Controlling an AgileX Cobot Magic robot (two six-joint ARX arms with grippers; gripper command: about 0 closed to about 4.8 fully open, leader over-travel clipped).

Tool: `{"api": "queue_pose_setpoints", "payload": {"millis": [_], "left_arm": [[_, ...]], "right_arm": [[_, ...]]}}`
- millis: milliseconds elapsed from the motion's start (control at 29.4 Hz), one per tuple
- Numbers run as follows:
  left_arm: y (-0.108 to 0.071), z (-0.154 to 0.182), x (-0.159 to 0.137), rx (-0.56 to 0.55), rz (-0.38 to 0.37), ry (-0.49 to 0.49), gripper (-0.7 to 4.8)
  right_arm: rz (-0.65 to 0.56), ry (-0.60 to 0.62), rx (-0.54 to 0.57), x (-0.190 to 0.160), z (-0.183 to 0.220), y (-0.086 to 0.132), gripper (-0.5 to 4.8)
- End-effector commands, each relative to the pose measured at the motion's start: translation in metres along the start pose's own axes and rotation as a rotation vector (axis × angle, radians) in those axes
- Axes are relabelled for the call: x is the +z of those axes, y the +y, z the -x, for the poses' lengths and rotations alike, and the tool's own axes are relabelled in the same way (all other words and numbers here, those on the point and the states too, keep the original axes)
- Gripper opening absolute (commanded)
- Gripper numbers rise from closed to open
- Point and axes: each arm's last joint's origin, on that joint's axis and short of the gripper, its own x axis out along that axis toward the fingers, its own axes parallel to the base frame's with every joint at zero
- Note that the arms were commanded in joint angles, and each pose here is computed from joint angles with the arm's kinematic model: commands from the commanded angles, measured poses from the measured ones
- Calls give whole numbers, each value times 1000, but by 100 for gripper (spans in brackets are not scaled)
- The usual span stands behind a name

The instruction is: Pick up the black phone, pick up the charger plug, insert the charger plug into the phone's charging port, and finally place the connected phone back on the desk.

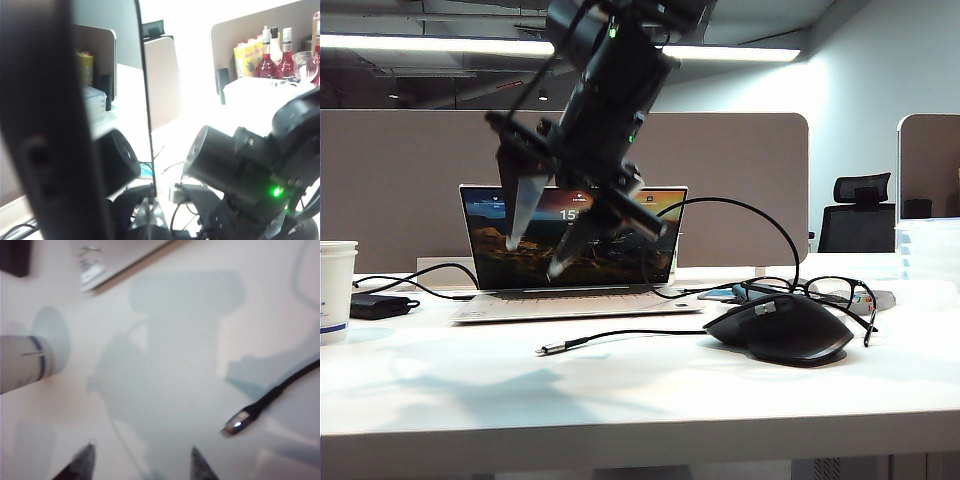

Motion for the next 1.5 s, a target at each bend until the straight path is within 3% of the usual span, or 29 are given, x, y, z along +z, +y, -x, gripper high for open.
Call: {"api": "queue_pose_setpoints", "payload": {"millis": [34, 715, 1124, 1431, 1499], "left_arm": [[1, 2, 9, 7, -10, -65, -6], [1, 2, 10, 9, -11, -71, -6], [1, 2, 10, 9, -11, -71, -6], [1, 2, 10, 10, -11, -71, -6], [1, 2, 10, 10, -11, -71, -6]], "right_arm": [[-21, -16, -38, 0, -7, -3, 247], [-81, 22, -174, 4, -27, -27, 220], [-54, 63, -218, 1, -40, -35, 196], [-57, 82, -258, 0, -45, -41, -8], [-23, 84, -257, 0, -45, -41, -9]]}}
